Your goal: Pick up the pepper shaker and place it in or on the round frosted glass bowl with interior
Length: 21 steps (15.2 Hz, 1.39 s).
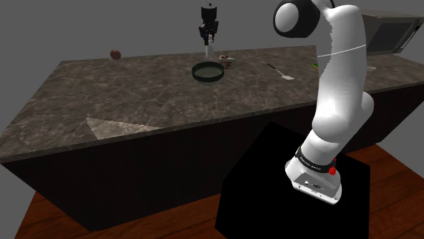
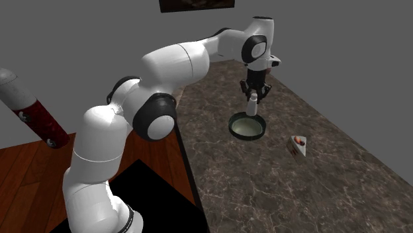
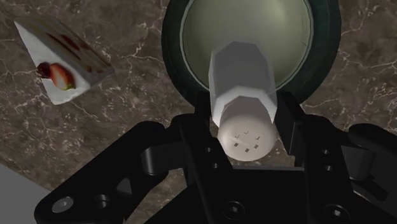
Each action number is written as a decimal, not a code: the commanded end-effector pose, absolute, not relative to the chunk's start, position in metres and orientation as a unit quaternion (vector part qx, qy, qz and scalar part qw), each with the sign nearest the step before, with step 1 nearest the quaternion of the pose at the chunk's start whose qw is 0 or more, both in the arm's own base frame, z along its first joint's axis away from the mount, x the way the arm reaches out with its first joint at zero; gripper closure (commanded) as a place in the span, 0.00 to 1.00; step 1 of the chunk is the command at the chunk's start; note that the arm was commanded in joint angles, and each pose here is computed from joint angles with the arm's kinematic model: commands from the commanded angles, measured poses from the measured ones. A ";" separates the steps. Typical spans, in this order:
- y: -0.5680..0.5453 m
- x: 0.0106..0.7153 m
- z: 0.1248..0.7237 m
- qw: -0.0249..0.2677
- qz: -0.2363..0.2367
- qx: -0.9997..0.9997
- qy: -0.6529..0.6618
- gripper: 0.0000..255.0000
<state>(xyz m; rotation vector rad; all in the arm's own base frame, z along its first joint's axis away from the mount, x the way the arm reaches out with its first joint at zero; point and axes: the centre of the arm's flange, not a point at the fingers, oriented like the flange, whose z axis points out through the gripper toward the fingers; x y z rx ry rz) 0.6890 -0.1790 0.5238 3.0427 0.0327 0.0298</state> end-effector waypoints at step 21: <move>-0.179 0.689 0.451 0.049 0.010 0.999 0.011 0.00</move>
